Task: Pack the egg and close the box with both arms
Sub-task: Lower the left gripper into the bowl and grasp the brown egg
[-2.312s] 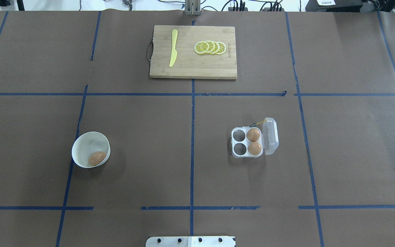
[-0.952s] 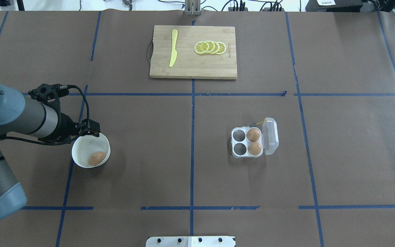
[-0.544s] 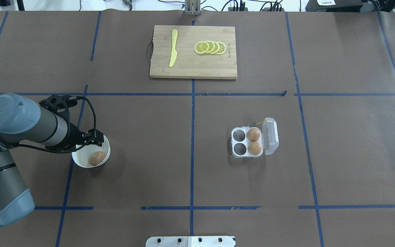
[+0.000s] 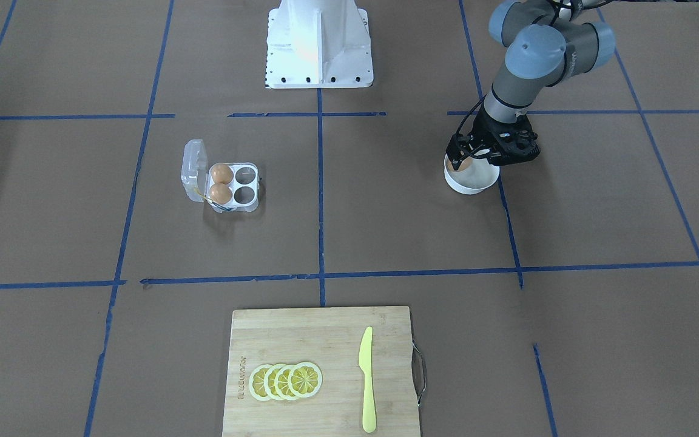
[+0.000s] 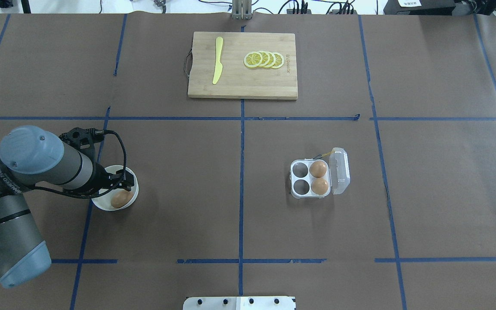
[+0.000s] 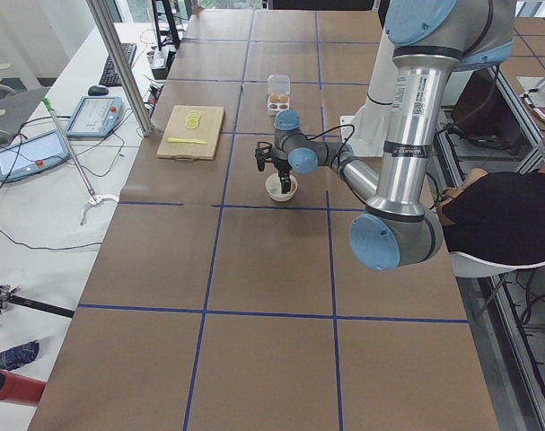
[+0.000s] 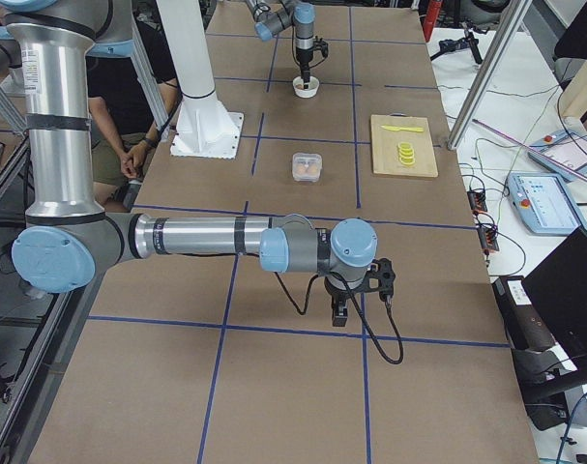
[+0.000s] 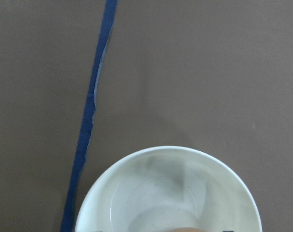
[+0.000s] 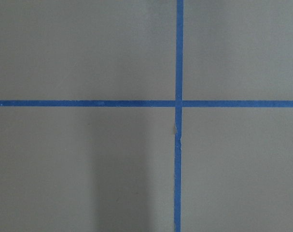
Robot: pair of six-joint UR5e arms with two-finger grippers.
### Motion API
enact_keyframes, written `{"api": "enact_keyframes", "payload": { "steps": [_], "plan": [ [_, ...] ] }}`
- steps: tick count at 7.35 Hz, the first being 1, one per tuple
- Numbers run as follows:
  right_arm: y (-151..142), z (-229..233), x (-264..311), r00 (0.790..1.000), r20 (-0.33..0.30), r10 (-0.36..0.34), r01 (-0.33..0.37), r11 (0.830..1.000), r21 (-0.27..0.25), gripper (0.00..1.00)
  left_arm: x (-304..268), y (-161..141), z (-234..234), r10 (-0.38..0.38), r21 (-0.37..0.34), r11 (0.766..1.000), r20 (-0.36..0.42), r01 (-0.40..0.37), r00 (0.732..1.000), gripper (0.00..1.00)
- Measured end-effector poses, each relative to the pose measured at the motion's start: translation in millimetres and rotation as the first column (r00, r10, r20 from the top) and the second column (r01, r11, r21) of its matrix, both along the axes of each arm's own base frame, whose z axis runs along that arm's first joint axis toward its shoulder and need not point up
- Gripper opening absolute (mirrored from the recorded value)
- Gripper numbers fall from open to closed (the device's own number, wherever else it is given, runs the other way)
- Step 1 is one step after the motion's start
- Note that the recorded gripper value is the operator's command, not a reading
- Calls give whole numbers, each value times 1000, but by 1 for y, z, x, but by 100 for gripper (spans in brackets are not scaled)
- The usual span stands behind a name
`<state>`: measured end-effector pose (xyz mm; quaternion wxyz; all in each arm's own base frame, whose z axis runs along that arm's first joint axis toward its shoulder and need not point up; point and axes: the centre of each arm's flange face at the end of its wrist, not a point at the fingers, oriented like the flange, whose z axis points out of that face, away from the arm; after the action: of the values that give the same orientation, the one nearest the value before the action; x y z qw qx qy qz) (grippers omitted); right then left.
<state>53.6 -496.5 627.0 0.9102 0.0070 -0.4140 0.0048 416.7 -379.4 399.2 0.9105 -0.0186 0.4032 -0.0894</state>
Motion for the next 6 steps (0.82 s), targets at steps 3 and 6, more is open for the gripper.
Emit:
{"api": "enact_keyframes", "payload": {
  "steps": [3, 6],
  "plan": [
    [0, -1, 0, 1000, 0, 0, 0, 1000, 3, 100, 11, 6, 2, 20, -3, 1000, 2, -20, 1000, 86],
    [0, -2, 0, 1000, 1, 1, -1, 1000, 5, 100, 17, 13, 2, 28, -13, 1000, 2, -28, 1000, 86]
  ]
}}
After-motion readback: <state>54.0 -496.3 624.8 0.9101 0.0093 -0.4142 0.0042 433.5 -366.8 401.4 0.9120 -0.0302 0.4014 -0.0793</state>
